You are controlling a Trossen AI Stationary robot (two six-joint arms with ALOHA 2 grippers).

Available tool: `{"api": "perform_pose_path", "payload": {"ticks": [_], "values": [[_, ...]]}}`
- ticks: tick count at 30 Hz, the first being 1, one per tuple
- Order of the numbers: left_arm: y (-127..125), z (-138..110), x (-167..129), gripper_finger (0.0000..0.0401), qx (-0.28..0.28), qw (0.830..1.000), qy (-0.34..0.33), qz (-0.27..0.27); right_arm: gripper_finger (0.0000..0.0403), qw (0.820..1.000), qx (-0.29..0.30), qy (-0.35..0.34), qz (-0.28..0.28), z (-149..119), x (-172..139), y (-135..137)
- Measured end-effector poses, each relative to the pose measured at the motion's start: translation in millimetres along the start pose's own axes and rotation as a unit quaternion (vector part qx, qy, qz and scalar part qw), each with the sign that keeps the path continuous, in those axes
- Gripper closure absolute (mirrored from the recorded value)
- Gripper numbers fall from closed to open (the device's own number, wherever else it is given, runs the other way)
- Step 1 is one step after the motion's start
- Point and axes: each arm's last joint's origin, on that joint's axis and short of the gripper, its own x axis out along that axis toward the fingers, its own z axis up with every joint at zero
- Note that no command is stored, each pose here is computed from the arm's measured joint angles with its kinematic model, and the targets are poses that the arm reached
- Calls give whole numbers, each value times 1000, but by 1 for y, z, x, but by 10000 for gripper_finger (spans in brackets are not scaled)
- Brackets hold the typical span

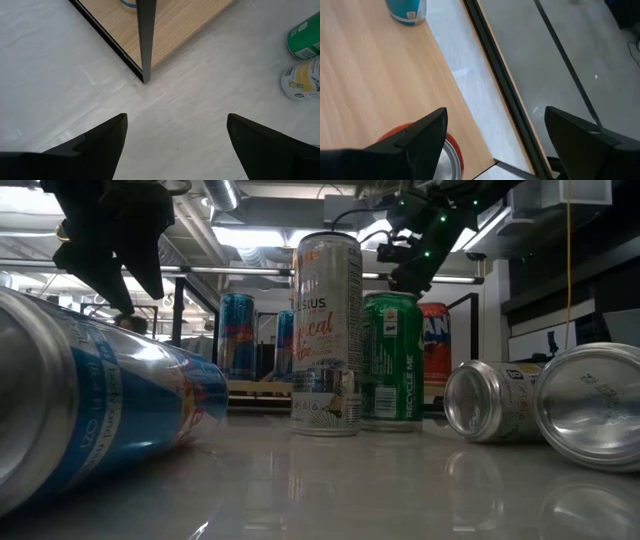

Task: Sort soda cans
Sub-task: Put the orange soda can on the shelf and align with the other orange soda can, then put the orange soda can on the shelf and align with the other orange soda cans

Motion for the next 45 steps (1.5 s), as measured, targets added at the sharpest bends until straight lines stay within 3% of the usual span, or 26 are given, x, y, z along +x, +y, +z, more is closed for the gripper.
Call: {"api": "perform_pose_path", "payload": {"ticks": [15, 26, 38, 45], "values": [[0, 0, 0, 66, 0, 1000, 0, 0, 72, 998, 49, 33, 1, -6, -1, 2], [0, 0, 0, 66, 1, 1000, 1, 0, 72, 998, 60, 26, 12, -10, -21, 2], [0, 0, 0, 66, 1, 1000, 0, 0, 72, 998, 64, -9, 0, -4, -29, -1], [0, 0, 0, 66, 2, 1000, -2, 0, 72, 994, 74, -78, 16, 0, -67, -1]]}}
